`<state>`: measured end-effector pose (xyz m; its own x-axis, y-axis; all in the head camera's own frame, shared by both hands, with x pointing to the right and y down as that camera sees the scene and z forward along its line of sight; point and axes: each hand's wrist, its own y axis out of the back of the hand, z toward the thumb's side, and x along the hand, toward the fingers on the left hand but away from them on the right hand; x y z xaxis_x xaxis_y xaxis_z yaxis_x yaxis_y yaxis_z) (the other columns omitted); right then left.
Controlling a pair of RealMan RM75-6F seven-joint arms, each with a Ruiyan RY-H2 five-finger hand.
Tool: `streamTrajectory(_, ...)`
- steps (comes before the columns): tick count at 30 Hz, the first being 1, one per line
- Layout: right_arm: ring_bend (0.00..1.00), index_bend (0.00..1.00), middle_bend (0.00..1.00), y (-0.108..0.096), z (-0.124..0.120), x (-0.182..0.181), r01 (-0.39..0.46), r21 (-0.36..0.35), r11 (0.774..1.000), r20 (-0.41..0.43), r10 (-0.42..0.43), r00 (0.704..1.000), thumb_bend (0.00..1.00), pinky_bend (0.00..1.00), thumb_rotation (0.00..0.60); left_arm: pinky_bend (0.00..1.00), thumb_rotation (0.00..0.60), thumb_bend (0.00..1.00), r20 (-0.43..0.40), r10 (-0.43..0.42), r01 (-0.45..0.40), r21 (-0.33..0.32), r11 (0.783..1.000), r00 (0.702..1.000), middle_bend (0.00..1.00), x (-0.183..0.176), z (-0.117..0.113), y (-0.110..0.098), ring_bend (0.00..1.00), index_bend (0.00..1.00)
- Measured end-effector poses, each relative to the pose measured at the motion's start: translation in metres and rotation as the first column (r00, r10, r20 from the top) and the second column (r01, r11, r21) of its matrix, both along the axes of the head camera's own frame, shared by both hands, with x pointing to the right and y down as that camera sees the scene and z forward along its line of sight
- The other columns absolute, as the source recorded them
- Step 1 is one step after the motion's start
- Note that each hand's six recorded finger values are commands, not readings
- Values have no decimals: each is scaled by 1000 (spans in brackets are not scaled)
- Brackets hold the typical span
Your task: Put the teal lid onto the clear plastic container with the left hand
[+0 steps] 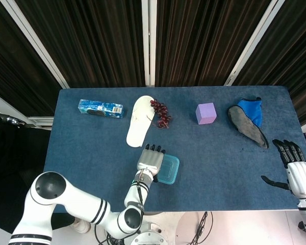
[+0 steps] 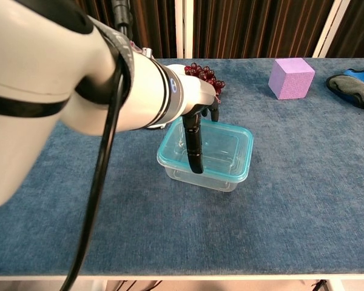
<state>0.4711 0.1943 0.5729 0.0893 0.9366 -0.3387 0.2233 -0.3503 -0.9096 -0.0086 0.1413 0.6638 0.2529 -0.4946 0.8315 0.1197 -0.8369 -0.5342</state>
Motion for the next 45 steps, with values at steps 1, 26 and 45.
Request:
streamTrajectory(1, 0, 0, 83, 0, 0, 0, 0, 0, 1000, 1, 0, 1000, 21, 0, 600, 0, 600, 192, 2, 1, -1, -1, 1000, 1000, 64, 0, 0, 0, 0, 286)
streamTrajectory(26, 0, 0, 83, 1, 1, -1, -6, -3, 1000, 6, 6, 1000, 26, 0, 600, 0, 600, 107, 0, -31, 31, 13, 999, 1000, 0, -11, 4, -12, 0, 30)
streamTrajectory(45, 0, 0, 83, 0, 1, -4, -3, -3, 1000, 7, 3, 1000, 26, 0, 600, 0, 600, 68, -181, 243, -200, 227, 953, 953, 168, -5, -34, -6, 0, 245)
